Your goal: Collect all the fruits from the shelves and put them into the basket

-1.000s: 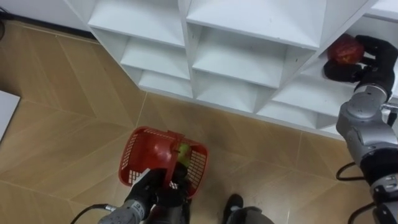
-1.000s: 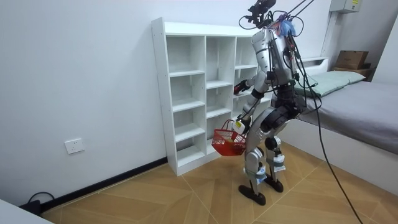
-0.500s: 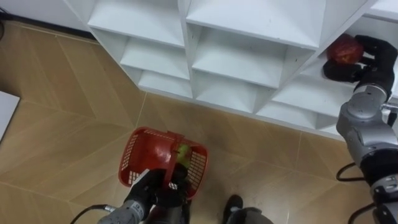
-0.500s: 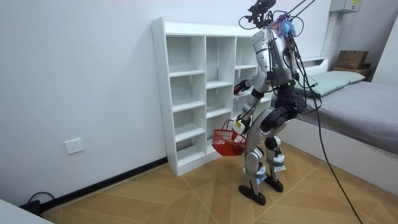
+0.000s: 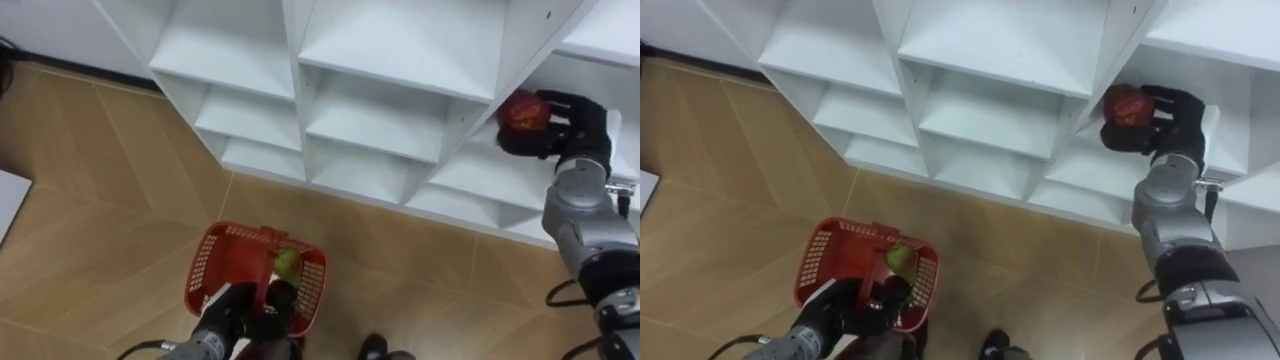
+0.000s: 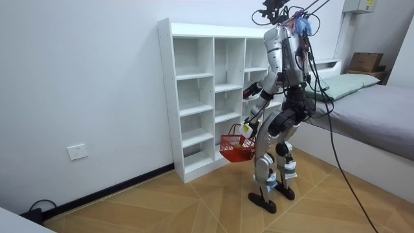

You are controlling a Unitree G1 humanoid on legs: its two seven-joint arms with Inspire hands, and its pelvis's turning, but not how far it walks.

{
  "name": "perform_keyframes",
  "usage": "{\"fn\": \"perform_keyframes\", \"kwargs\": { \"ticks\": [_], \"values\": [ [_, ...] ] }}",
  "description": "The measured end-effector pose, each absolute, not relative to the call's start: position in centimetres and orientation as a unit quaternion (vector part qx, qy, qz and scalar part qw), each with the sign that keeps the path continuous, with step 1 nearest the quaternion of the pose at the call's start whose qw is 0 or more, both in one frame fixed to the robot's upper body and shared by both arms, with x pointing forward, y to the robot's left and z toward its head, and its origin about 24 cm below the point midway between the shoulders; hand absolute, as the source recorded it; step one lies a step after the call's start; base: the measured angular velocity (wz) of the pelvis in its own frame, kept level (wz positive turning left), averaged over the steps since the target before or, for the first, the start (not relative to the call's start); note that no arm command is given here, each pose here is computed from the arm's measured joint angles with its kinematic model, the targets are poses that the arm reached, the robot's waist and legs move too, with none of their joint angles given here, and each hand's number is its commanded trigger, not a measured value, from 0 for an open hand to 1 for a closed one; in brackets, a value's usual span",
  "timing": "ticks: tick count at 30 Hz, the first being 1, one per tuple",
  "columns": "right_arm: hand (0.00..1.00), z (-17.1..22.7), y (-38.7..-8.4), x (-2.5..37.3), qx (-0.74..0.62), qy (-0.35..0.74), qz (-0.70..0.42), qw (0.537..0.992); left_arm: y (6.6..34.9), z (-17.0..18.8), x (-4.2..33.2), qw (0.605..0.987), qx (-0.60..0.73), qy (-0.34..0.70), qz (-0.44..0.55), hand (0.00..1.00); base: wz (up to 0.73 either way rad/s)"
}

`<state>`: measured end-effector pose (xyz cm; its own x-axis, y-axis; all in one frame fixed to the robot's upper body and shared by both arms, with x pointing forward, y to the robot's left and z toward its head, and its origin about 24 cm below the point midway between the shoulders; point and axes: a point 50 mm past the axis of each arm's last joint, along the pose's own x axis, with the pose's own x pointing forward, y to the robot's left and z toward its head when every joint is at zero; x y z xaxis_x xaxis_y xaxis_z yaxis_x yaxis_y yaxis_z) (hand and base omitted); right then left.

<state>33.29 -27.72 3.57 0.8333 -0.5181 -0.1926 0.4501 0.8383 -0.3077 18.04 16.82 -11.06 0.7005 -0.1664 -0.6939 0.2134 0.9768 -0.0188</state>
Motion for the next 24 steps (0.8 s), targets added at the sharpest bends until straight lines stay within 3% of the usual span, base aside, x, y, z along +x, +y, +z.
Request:
{"fn": "perform_keyframes", "kwargs": {
  "ticks": [11, 16, 24],
  "values": [
    [1.0, 2.1, -27.7, 32.7, -0.079, 0.167, -0.203, 0.962, 17.7, -10.4, 19.3, 0.929, 0.033, 0.358, -0.086, 1.0, 0.02],
    [1.0, 3.0, -26.5, 32.3, -0.076, 0.123, -0.172, 0.974, 18.1, -10.3, 19.5, 0.932, 0.025, 0.354, -0.075, 1.0, -0.05],
    [1.0, -0.6, -25.1, 27.0, -0.061, 0.152, -0.118, 0.979, 18.0, -9.9, 18.9, 0.938, 0.005, 0.342, -0.062, 1.0, -0.12]
  ]
}}
